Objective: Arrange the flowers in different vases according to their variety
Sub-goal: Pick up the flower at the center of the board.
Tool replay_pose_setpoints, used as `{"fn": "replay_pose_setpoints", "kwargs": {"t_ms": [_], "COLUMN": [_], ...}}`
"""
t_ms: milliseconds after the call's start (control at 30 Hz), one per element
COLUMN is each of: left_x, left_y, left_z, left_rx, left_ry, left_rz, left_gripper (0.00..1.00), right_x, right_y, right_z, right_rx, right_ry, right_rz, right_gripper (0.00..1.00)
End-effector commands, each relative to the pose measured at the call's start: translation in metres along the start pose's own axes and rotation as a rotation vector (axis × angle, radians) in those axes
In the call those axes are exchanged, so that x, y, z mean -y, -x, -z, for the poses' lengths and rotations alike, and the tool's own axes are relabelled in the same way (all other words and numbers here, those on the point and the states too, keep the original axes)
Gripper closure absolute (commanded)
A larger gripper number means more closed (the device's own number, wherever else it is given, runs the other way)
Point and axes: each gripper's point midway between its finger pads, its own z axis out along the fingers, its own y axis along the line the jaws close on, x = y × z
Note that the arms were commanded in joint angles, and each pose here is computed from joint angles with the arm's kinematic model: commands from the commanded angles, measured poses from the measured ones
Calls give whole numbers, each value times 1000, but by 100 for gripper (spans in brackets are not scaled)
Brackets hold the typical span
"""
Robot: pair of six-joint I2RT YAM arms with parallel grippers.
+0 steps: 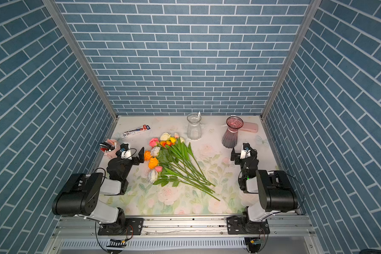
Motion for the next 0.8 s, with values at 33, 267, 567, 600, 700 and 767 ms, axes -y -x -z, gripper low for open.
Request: {"fn": "replay_pose_setpoints", "kwargs": {"t_ms": [33,267,567,600,700,767], "left_x": [2,2,2,2,2,2], "left_y": [0,0,0,0,0,0], "left_z": [3,3,2,3,2,2], "left_rx": [0,0,1,0,0,0], "left_ry": [-6,-6,-6,-6,-6,-6], "left_rz": [5,5,5,5,5,5], "left_gripper": [0,0,0,0,0,0], "right_x": [1,1,1,1,1,0], "right_y": [4,4,3,4,3,3], "right_z": [2,2,2,2,2,1], "right_rx": [13,14,12,13,12,9], "right_ry": [-9,-8,-7,-7,-8,-4], "right_rz": [20,20,18,18,18,17], "right_gripper": [0,0,0,0,0,0]}}
